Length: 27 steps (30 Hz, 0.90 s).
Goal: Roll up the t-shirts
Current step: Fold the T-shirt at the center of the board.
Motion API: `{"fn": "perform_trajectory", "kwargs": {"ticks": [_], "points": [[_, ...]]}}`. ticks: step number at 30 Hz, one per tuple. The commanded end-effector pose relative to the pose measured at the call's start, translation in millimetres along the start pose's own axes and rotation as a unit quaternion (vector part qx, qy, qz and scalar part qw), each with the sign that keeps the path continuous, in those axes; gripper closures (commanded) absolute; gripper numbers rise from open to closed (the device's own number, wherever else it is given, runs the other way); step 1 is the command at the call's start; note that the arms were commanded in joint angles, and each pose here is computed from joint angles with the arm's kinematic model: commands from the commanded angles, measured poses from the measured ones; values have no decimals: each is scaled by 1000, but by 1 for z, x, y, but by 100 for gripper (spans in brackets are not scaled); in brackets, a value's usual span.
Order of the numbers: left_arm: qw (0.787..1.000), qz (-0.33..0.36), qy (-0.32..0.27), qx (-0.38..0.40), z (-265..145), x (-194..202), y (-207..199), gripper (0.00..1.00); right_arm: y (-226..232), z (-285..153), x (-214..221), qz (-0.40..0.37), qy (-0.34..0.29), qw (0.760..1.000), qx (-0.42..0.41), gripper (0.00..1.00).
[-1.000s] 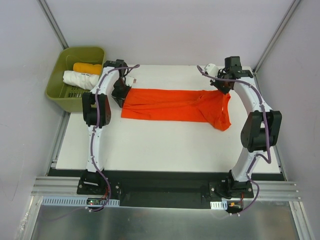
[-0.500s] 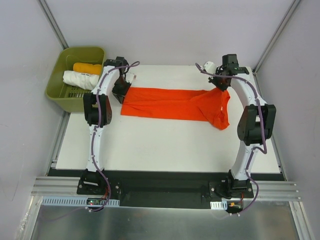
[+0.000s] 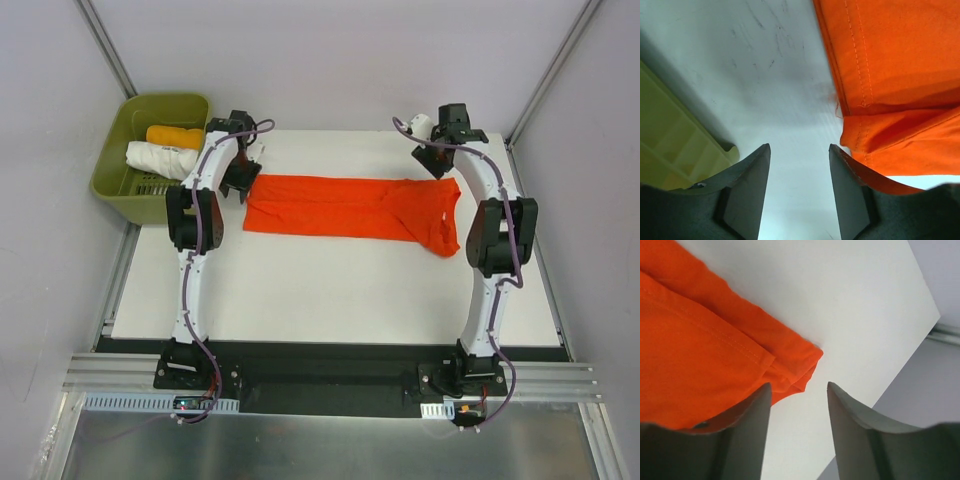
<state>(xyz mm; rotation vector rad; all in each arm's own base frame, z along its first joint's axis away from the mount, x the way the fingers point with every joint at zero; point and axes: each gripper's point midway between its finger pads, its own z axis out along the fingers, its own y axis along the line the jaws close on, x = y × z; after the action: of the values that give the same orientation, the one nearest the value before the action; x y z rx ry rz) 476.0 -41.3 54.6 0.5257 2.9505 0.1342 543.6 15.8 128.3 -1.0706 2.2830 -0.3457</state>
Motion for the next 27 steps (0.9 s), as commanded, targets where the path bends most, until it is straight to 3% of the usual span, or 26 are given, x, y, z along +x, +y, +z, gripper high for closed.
{"fn": "perform_trajectory", "kwargs": {"ticks": [1,6,12,21,27], "points": [[999,-11,-34,-2,-51,5,-3,48,-18,-65,0,86,-15,995,41,43],[995,-4,-5,101,-54,38,-45,46,59,-94,32,129,-4,988,-90,41],[989,-21,48,141,-28,61,-64,46,126,-97,84,157,56,968,-188,40],[987,-19,68,147,-5,58,-66,48,143,-86,113,155,98,953,-241,41],[985,-15,83,152,5,63,-70,55,157,-79,122,151,119,943,-273,41]]}}
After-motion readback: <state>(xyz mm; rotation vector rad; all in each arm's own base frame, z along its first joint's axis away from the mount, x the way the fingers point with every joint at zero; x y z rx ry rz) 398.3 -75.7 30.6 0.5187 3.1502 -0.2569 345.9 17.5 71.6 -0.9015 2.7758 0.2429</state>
